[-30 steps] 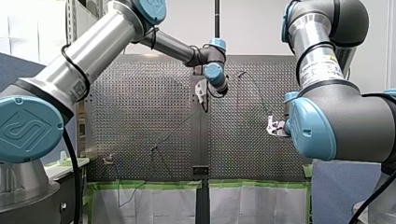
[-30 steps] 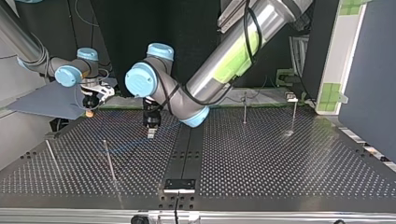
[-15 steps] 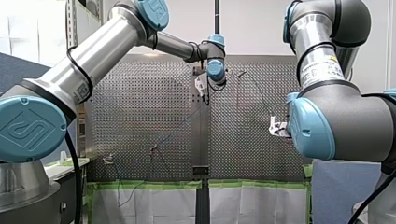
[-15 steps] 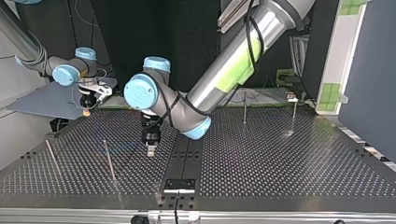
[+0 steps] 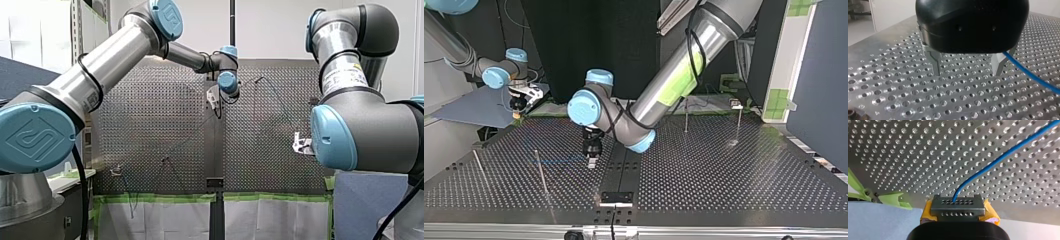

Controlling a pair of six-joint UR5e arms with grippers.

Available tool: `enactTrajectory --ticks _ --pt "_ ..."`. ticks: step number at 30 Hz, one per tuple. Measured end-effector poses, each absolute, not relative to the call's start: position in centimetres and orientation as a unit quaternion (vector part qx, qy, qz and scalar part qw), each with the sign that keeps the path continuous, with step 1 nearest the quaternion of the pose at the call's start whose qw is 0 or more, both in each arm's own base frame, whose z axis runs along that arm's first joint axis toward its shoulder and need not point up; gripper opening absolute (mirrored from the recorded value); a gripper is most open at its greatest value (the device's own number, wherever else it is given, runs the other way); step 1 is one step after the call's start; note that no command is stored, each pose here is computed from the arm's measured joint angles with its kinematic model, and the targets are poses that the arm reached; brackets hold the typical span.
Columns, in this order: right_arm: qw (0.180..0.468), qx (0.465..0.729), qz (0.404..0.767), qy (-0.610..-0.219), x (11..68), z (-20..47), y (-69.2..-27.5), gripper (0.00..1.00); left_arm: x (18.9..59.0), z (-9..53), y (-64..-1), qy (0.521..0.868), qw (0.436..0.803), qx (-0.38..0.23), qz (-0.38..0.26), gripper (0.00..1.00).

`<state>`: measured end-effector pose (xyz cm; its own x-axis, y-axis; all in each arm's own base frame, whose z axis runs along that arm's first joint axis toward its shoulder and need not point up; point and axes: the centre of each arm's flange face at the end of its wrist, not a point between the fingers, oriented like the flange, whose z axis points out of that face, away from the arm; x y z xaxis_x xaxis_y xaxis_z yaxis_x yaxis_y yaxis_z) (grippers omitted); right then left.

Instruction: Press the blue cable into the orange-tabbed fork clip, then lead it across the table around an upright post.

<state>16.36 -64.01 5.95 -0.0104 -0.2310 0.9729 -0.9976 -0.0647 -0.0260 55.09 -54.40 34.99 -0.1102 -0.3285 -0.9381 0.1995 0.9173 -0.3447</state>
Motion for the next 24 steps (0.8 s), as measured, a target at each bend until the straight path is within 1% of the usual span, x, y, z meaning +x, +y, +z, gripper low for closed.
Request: enactTrajectory --ticks 12,24 --pt "0.418 0.556 0.464 -0.549 15.6 4.0 -64.3 0.00 56.3 35.1 -53.4 0.714 0.670 -0.050 -0.199 1.00" --pt "0.404 0.561 0.450 -0.566 15.3 -0.7 -63.6 0.00 57.2 35.1 -52.6 0.713 0.671 -0.052 -0.197 1.00"
